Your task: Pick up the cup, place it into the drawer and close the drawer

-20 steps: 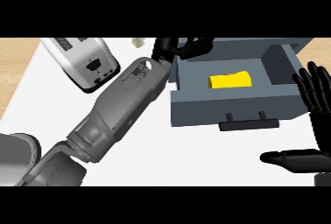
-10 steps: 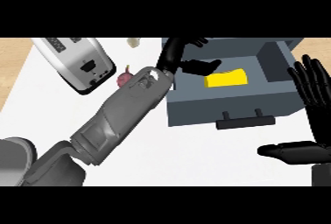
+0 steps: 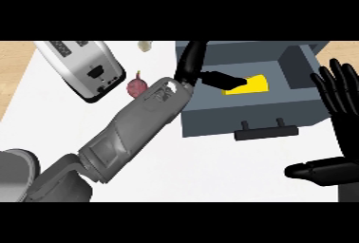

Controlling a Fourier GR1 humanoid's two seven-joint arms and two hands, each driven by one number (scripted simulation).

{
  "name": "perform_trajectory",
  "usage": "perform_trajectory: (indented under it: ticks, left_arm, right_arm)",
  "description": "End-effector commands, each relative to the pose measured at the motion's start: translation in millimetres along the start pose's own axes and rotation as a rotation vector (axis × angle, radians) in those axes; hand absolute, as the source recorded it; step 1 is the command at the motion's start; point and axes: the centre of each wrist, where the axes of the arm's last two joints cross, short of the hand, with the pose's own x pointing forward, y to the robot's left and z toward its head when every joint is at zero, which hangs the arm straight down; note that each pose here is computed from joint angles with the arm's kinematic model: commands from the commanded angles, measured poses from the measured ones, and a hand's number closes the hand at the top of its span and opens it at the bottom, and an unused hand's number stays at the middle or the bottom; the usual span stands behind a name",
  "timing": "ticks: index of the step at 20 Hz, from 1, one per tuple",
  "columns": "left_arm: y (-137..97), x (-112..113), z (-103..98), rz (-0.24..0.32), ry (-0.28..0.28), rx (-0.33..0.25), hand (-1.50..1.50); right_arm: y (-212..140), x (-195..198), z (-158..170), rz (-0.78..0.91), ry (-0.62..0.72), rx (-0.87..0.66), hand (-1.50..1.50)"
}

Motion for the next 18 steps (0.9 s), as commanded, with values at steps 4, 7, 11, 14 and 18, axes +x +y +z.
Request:
perform_trajectory:
  ticks: [4,7,11,14,18]
  left_arm:
    - [-3,29,-10,0.126,-0.109,0.012,-1.50]
    - [-2,34,-14,0.138,-0.079,0.030,-1.50]
    - [9,30,-9,0.169,-0.070,0.050,-1.50]
    - [50,45,-20,0.201,-0.076,0.095,-1.50]
    - [64,39,-10,0.209,-0.047,0.125,-1.50]
  right_arm:
    - [-20,6,13,-0.047,-0.010,0.082,1.50]
    - [-21,24,11,0.060,0.011,0.134,1.50]
    - [-14,35,17,0.186,0.073,0.256,1.50]
    - [-4,35,33,0.252,0.102,0.257,1.50]
    - [10,36,31,0.354,0.129,0.260,1.50]
